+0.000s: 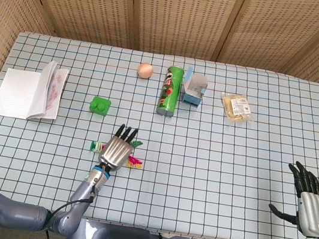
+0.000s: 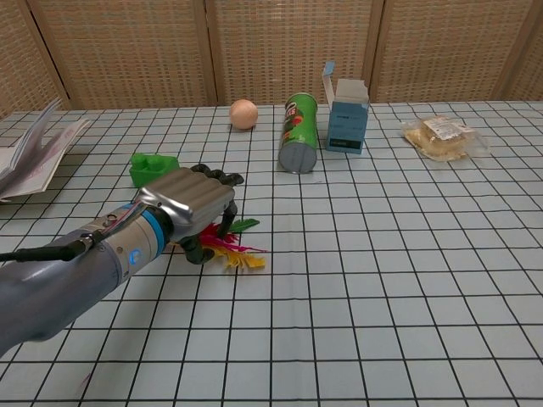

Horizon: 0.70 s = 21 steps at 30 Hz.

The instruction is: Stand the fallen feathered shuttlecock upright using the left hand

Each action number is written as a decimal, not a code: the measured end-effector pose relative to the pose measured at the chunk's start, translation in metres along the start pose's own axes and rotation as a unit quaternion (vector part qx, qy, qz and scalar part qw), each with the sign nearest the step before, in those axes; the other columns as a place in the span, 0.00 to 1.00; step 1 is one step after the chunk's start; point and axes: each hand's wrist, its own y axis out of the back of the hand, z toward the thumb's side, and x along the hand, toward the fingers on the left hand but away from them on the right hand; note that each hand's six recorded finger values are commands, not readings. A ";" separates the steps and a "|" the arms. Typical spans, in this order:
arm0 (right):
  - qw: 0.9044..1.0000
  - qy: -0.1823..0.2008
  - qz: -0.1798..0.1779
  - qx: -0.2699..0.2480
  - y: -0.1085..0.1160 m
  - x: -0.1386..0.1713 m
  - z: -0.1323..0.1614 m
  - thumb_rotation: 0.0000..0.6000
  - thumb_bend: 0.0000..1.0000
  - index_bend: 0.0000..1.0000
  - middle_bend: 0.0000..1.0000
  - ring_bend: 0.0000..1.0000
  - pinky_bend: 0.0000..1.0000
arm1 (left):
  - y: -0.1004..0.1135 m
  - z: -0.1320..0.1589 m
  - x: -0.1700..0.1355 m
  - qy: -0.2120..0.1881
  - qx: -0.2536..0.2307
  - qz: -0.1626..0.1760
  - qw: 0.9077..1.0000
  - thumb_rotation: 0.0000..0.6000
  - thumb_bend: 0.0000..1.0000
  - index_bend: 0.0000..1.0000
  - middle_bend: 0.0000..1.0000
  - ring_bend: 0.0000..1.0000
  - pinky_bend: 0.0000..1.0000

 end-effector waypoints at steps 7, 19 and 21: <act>1.000 0.002 -0.001 -0.002 0.000 0.001 0.001 1.00 0.04 0.03 0.00 0.00 0.00 | -0.001 -0.001 0.000 0.001 -0.001 0.003 1.000 1.00 0.47 0.62 0.00 0.00 0.00; 1.000 0.008 -0.003 -0.006 0.002 0.002 0.003 1.00 0.04 0.03 0.00 0.00 0.00 | -0.001 -0.006 -0.002 0.006 0.001 0.006 1.000 1.00 0.55 0.64 0.00 0.00 0.00; 1.000 0.008 -0.003 -0.006 0.002 0.002 0.004 1.00 0.04 0.03 0.00 0.00 0.00 | 0.002 -0.007 -0.003 0.006 -0.002 0.009 1.000 1.00 0.55 0.64 0.00 0.00 0.00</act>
